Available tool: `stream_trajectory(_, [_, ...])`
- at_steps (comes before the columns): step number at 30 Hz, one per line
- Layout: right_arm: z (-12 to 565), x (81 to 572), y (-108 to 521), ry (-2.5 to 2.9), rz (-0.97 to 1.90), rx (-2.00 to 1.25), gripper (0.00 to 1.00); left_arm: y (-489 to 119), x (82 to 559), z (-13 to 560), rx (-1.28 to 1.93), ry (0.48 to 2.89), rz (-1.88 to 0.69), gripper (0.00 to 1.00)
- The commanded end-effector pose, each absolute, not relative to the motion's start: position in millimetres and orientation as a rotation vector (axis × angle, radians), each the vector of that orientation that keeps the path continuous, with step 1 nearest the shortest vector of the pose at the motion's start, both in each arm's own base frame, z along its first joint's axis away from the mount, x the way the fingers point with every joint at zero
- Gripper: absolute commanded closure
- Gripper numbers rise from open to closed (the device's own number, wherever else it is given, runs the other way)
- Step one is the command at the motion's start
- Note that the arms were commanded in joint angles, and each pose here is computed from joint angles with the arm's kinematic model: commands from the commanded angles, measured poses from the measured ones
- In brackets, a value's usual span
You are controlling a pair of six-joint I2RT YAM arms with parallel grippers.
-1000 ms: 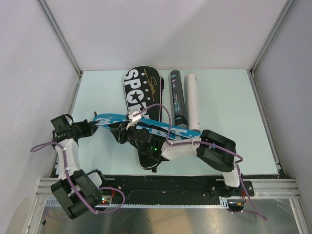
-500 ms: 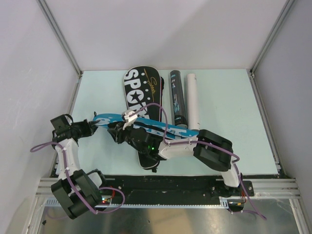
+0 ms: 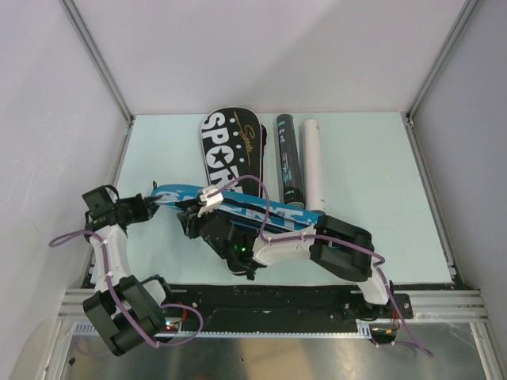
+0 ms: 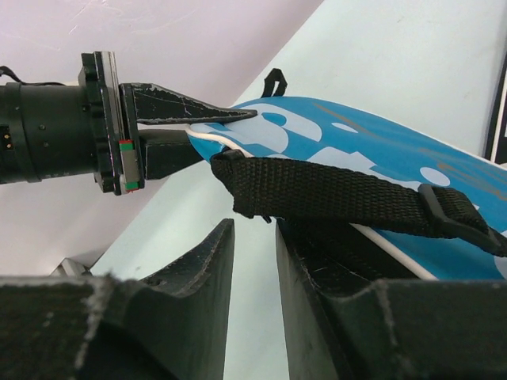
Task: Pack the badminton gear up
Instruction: Zip the racket bag at the center of the board.
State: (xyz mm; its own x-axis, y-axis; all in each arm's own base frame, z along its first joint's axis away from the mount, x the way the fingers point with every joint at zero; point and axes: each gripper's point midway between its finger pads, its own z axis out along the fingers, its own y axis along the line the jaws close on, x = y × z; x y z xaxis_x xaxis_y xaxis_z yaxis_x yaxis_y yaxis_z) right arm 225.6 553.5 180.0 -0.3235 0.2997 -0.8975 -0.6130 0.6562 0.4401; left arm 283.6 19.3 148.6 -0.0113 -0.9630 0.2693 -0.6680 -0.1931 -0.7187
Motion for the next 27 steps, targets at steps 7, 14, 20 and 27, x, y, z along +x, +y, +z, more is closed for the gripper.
stream_trajectory(7, [208,258,548,1.562,0.881,-0.115,0.65,9,278,163,-1.989,1.653,-1.135,1.0])
stream_trajectory(14, [218,267,553,1.529,0.895,-0.058,0.69,4,274,154,-2.002,1.677,-1.149,1.0])
stream_trajectory(20, [223,276,549,1.519,0.872,0.024,0.76,1,271,152,-2.002,1.689,-1.158,1.0])
stream_trajectory(27, [230,279,543,1.512,0.845,0.087,0.99,1,269,149,-2.011,1.68,-1.147,1.0])
